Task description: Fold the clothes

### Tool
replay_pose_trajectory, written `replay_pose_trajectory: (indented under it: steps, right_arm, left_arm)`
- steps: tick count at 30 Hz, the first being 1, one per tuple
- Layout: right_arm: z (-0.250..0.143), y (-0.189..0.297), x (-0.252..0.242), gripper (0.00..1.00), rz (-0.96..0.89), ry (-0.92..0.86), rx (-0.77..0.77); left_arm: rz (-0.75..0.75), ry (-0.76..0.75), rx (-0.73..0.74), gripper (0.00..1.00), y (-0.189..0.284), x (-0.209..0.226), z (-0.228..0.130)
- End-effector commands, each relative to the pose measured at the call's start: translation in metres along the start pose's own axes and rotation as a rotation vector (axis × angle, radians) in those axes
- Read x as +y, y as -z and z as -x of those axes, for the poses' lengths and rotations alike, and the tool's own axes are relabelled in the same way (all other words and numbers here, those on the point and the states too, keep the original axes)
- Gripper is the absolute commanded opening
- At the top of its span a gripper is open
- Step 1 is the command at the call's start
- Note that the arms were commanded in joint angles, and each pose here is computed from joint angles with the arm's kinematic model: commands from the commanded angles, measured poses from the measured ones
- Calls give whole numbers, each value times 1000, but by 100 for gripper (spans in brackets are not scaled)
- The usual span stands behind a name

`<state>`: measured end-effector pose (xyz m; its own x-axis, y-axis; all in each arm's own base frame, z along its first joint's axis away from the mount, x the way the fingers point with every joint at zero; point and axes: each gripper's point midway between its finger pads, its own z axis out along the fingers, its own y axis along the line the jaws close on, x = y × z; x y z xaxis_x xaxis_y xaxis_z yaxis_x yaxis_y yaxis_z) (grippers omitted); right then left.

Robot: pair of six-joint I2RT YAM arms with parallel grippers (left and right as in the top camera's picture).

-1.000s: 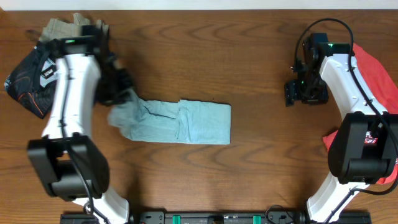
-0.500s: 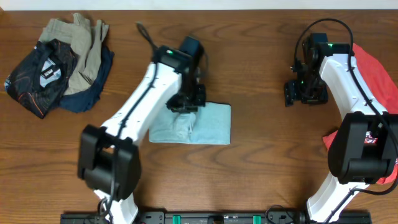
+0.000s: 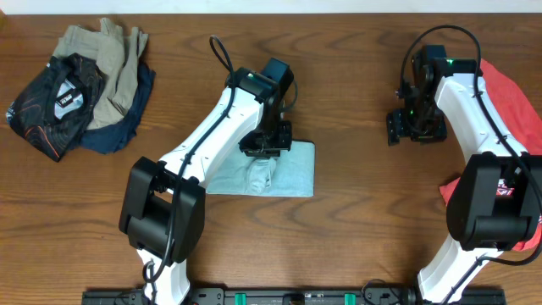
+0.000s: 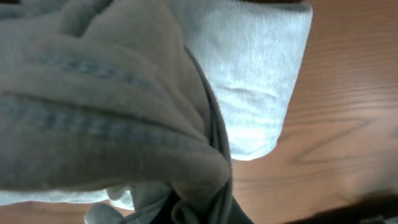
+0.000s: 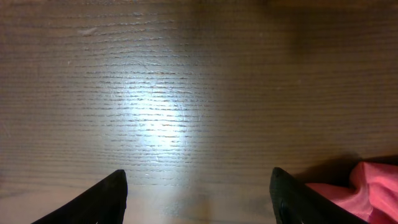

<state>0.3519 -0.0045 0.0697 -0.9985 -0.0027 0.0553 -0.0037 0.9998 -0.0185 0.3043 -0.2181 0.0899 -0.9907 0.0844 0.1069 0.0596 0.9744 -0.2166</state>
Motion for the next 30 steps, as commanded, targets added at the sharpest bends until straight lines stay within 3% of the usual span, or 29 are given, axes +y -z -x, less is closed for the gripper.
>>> replay_pose_trajectory:
  steps: [1,6,10,16,30]
  right_arm:
    - [5,10,-1,72,1,-19,-31]
    - [5,10,-1,72,1,-19,-33]
    - [5,10,-1,72,1,-19,-33]
    - [5,10,-1,72,1,-19,-33]
    - [5,10,-1,73,1,-20,-31]
  left_arm:
    - [-37,2,47,8,6,-3,-9]
    - [51,51,66,6,24,33,-9]
    - [28,91,31,6,40,42,3]
    - [-48,64,31,6,44,20,2]
    - [-56,-78,11,6,32,-27,-9]
